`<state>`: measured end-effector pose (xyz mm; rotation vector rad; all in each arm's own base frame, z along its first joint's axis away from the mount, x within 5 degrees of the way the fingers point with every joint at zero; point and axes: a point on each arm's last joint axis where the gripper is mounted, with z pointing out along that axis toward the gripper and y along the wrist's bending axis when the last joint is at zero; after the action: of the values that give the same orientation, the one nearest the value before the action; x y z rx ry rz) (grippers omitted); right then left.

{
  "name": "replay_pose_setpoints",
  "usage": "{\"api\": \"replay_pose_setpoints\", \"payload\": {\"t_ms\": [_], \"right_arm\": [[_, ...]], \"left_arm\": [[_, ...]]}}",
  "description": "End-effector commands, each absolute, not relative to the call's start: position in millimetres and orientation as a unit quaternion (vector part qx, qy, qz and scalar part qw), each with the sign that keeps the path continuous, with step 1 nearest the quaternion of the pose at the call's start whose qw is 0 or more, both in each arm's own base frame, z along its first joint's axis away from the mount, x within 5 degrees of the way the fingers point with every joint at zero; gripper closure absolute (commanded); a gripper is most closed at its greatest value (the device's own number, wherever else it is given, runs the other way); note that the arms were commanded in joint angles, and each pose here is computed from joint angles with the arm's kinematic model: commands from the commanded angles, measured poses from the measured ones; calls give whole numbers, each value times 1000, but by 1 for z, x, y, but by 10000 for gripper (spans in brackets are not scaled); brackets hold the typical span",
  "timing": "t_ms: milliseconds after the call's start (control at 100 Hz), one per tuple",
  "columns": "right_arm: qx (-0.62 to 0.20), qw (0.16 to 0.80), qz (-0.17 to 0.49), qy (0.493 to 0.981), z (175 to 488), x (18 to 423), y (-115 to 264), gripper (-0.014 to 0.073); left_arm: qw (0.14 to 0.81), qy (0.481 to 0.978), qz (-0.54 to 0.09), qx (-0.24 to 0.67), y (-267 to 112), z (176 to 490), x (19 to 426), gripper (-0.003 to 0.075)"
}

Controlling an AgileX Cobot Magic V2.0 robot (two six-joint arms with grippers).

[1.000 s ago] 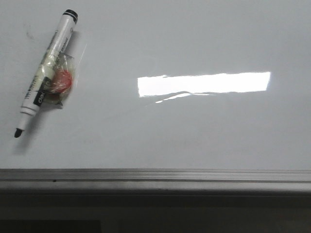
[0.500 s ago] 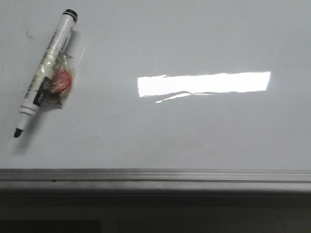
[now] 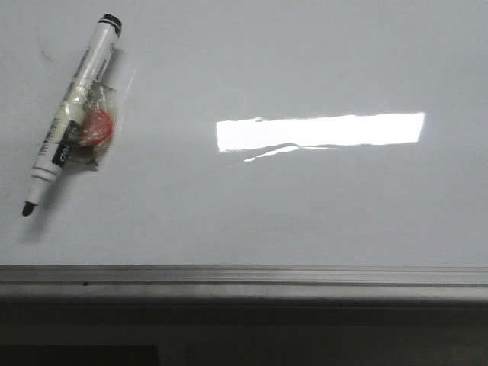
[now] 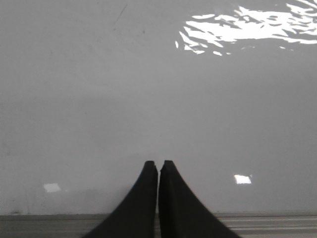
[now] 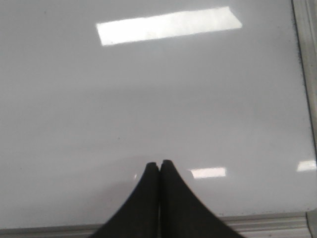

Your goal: Write number 3 on whiteboard

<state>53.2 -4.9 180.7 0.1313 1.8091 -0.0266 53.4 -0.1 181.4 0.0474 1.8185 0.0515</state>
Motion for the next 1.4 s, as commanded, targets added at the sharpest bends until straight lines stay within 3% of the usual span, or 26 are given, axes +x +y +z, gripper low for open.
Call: {"api": "replay_pose_setpoints", "payload": {"t_ms": [0, 130, 210, 450, 630, 800, 950, 1020, 1110, 1270, 1390], "right_arm": [[59, 639, -11, 767, 179, 54, -5, 659], [57, 677, -12, 734, 188, 55, -5, 659], [54, 705, -14, 707, 195, 56, -5, 659], [58, 669, -11, 741, 188, 59, -6, 659], [127, 620, 63, 772, 191, 67, -3, 659], [125, 564, 61, 814, 203, 81, -3, 659], [210, 550, 144, 795, 215, 93, -1, 659], [217, 547, 149, 795, 215, 94, -1, 659], [217, 547, 149, 795, 217, 94, -1, 659], [211, 551, 150, 793, 223, 95, 0, 659], [210, 543, 153, 799, 222, 94, 1, 659]], "left_arm": [[634, 773, 19, 11, 0, 177, 54, 741], [647, 761, -38, -31, -3, 180, 55, 741], [655, 754, -36, -32, -2, 182, 55, 741], [722, 686, -57, -68, 1, 204, 55, 741], [672, 736, -55, -51, -2, 213, 59, 741], [649, 757, -55, -53, -2, 229, 71, 741], [634, 767, -74, -74, -2, 232, 79, 740], [631, 769, -75, -74, -2, 234, 81, 732], [630, 769, -76, -74, -2, 235, 81, 629], [655, 748, -70, -79, 0, 240, 83, 276], [673, 730, -74, -92, 1, 246, 83, 258]]}}
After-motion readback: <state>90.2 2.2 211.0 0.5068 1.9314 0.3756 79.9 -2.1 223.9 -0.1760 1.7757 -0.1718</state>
